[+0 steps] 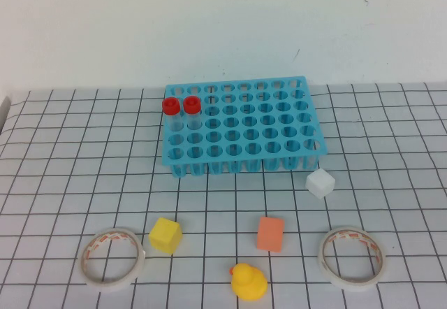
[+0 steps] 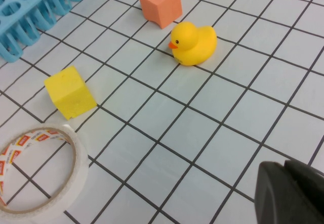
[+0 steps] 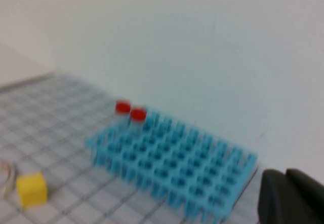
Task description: Place the test tubes
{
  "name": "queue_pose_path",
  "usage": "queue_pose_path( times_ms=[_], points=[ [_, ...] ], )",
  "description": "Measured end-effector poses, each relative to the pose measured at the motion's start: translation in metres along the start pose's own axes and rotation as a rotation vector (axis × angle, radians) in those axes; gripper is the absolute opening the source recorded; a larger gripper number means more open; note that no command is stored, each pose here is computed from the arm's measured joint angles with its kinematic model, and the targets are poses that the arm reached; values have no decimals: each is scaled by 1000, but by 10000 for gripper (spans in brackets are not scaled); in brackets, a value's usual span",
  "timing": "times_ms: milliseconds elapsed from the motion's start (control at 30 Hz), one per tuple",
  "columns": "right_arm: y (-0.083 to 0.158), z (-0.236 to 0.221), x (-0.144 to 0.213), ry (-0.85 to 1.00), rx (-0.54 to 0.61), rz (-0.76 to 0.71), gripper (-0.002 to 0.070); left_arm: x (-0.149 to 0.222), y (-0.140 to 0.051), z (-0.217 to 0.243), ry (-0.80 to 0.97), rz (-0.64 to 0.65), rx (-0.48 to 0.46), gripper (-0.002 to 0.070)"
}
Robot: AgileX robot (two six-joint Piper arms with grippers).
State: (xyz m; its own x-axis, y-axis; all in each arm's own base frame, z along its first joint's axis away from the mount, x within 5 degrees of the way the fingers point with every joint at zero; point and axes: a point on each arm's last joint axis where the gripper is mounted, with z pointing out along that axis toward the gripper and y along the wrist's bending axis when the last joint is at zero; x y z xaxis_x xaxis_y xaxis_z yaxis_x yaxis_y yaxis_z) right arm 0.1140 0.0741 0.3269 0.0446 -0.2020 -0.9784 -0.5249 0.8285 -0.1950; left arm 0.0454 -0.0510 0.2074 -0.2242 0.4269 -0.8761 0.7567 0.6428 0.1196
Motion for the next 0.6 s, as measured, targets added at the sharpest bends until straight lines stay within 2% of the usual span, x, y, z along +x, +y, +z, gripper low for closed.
queue_pose_path(
  times_ms=[67,200,300,467,600],
  points=[
    [3,0,14,62,-16,-36,-1,0,0,0,0,0,0,-1],
    [15,-6,54,291,-94,105,-1,0,0,0,0,0,0,-1],
    [18,-13,75,268,-104,104,-1,0,0,0,0,0,0,-1],
    [3,-38,79,86,82,44,-1,0,0,0,0,0,0,-1],
    [-8,-59,85,59,286,41,-1,0,0,0,0,0,0,-1]
  ],
)
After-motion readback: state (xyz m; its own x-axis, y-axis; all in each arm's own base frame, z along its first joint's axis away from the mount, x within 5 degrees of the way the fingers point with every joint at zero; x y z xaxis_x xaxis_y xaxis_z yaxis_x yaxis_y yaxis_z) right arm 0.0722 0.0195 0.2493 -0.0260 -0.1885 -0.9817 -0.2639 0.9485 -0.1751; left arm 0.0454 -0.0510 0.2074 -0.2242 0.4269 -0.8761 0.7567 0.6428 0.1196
